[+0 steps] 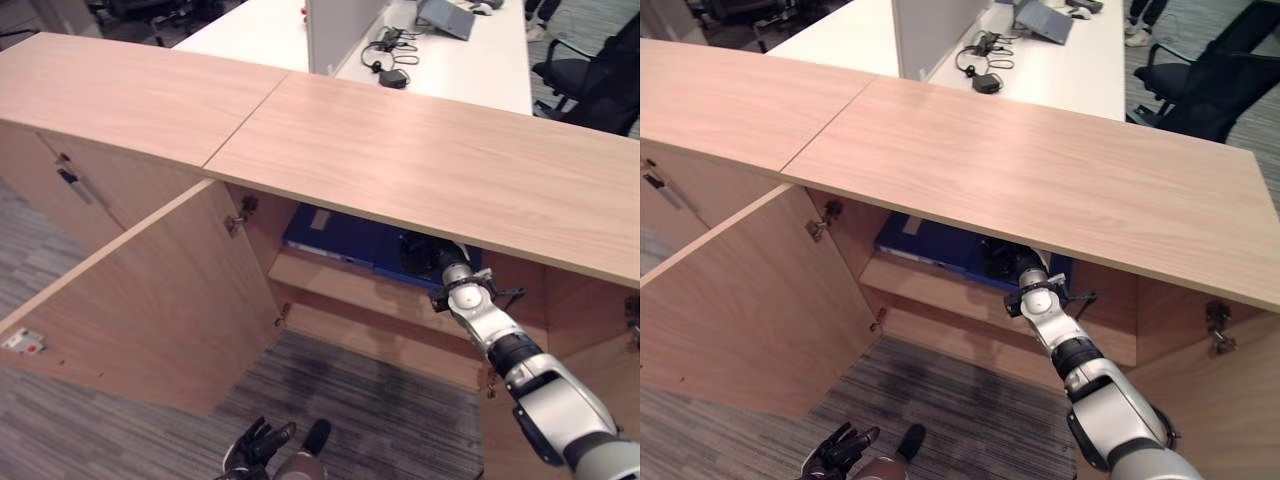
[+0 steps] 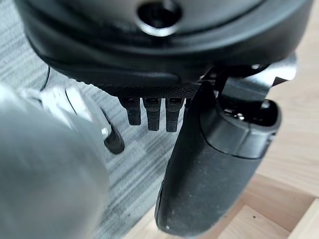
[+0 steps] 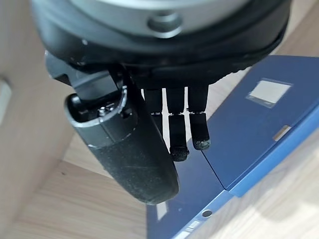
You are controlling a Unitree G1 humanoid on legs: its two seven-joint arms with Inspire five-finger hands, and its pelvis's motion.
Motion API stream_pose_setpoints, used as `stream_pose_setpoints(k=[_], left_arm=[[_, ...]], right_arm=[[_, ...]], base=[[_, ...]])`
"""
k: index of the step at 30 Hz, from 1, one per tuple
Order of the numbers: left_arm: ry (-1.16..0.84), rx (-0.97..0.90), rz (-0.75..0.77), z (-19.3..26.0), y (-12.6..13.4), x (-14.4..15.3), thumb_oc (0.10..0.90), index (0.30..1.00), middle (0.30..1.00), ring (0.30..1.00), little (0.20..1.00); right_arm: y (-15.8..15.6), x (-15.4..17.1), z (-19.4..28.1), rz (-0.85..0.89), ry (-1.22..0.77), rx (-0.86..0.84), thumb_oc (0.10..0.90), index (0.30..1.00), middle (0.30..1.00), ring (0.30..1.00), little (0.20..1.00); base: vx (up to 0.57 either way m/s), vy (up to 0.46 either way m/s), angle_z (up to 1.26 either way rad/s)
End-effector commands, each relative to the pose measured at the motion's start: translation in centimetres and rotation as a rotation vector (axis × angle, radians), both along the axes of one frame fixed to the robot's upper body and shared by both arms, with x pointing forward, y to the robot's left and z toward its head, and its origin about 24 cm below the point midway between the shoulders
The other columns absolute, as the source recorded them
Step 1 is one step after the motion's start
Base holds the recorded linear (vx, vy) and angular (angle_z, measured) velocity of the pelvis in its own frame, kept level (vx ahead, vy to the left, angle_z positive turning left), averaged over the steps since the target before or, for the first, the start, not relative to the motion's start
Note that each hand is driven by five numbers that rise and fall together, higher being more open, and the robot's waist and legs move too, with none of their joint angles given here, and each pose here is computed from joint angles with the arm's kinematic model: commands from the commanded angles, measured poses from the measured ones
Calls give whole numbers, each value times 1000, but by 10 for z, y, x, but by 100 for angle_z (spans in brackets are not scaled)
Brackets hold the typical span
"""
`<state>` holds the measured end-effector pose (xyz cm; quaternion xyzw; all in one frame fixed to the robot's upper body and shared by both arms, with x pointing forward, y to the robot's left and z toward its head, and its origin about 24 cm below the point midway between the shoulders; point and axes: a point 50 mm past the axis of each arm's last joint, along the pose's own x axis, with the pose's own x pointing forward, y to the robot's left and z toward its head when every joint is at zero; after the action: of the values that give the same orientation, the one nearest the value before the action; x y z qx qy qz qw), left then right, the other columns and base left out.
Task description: Put the empty folder in the office cabinet
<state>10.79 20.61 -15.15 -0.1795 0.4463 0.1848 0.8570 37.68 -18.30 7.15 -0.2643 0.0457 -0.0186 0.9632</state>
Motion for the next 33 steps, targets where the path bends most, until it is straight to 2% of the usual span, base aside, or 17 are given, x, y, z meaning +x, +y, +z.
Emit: stream_pose_setpoints(k=[1,8,9,10,11,12,14,24,33], left_arm=[[-94,23,-118,9,-2,28,800,900,900,900,900],[-121,42,-195,13,0,36,800,900,900,900,900],[-48,29,-239,9,27,-13,800,900,900,900,900],[-8,26,-205,9,39,-38,800,900,900,900,900],[-11,39,-205,11,43,-47,800,900,900,900,900],[-4,38,-269,11,40,-50,800,900,900,900,900],[-8,29,-335,11,34,-46,800,900,900,900,900],[-52,19,-380,12,21,-31,800,900,900,900,900],[-85,16,-431,14,14,-22,800,900,900,900,900]], right_arm=[[4,16,46,31,-171,-51,400,300,300,300,300],[-27,29,72,-141,-188,-62,400,300,300,300,300],[-62,24,89,-214,-227,-99,400,300,300,300,300],[-85,16,84,-255,-214,-108,400,300,300,300,300],[-93,13,83,-279,-216,-96,400,300,300,300,300],[-96,11,79,-305,-208,-100,400,300,300,300,300],[-107,8,80,-353,-211,-122,400,300,300,300,300],[-132,-2,75,-469,-174,-141,400,300,300,300,300],[-178,-21,93,-627,-186,-155,400,300,300,300,300]], base=[[-31,1,16],[-55,-13,24],[-67,15,9],[-64,18,14],[-47,22,22],[-49,43,58],[-39,33,49],[-2,-4,-4],[2,-11,-2]])
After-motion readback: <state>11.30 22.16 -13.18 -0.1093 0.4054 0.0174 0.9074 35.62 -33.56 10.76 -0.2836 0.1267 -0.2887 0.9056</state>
